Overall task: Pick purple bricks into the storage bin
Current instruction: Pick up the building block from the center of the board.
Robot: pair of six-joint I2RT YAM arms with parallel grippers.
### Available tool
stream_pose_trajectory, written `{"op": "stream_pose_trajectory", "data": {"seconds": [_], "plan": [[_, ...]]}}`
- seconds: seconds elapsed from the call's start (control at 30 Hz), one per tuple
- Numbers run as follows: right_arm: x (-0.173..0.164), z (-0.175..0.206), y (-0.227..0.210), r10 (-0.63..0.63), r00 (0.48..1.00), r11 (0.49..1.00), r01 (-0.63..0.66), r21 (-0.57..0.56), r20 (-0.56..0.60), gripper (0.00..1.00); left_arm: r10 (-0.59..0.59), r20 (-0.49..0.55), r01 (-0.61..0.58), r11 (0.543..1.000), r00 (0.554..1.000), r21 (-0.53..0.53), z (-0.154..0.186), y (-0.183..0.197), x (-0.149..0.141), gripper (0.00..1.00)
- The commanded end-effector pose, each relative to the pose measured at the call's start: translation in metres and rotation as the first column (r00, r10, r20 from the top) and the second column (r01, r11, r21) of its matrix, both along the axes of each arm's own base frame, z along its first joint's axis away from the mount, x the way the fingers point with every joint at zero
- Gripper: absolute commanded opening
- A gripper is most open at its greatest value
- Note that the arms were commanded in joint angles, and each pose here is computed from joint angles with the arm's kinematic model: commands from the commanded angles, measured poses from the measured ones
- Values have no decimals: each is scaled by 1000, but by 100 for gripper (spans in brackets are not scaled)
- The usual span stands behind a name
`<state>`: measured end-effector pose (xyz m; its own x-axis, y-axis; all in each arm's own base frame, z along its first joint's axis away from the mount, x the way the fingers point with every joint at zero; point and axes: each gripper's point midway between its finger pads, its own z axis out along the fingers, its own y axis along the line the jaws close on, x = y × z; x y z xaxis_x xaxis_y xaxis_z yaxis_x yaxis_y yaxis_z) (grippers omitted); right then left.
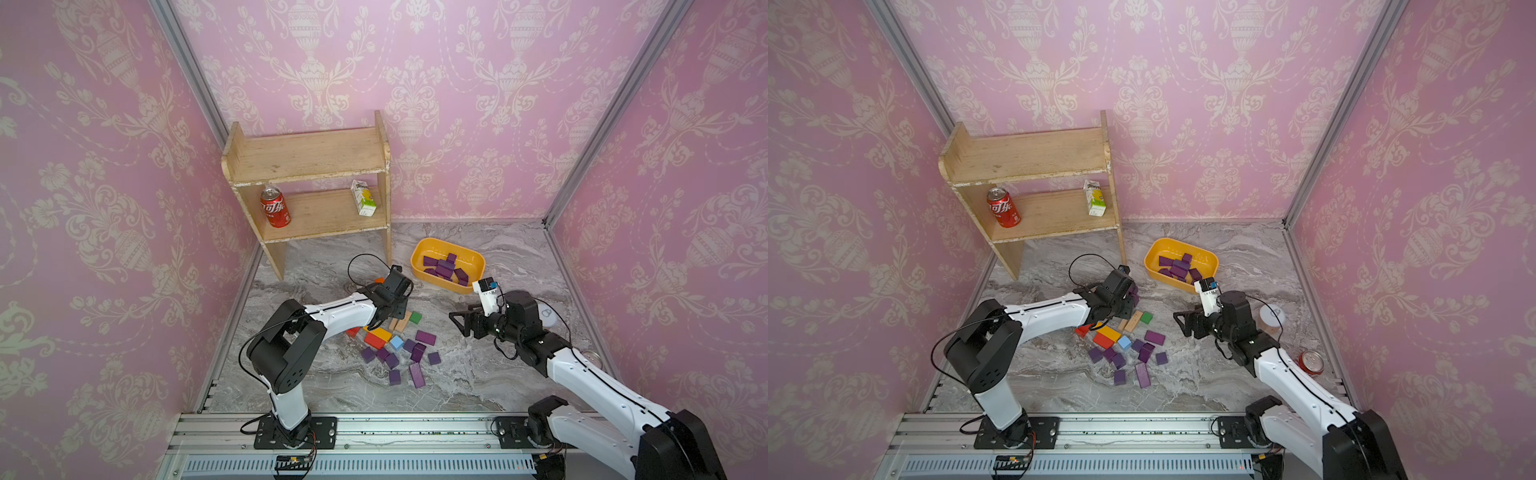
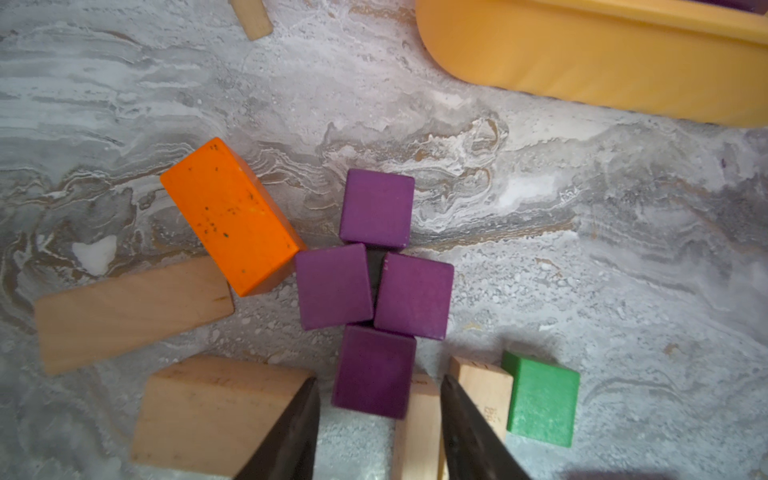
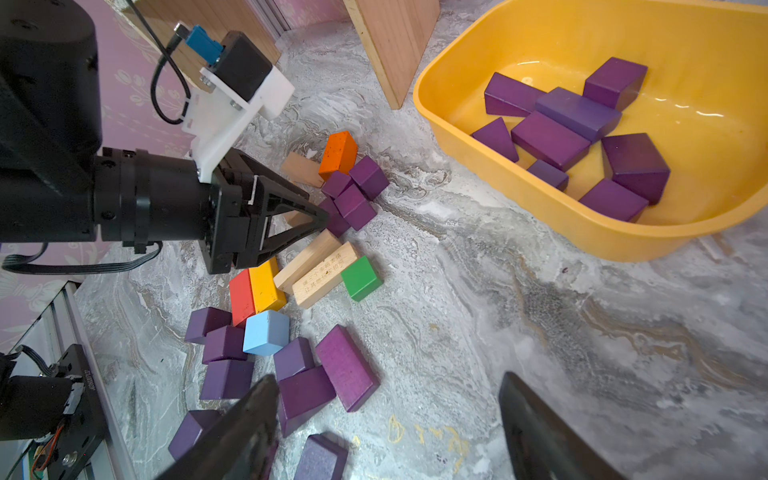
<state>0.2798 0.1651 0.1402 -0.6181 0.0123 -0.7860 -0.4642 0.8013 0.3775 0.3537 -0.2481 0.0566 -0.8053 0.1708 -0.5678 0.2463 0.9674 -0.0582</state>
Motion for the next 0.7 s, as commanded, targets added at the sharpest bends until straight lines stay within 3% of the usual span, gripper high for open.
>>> {"op": "stream_pose_trajectory", "data": {"seconds": [0.0, 0.67], "plan": [[-1, -3, 2, -2, 1000, 1000, 3, 16, -15, 84, -7, 5, 7, 998, 1000, 60, -2, 3, 3, 47], [4, -17, -4, -45, 997, 999, 44, -26, -64, 83, -20, -32, 24, 993, 999, 112, -18, -1, 10, 41]]}}
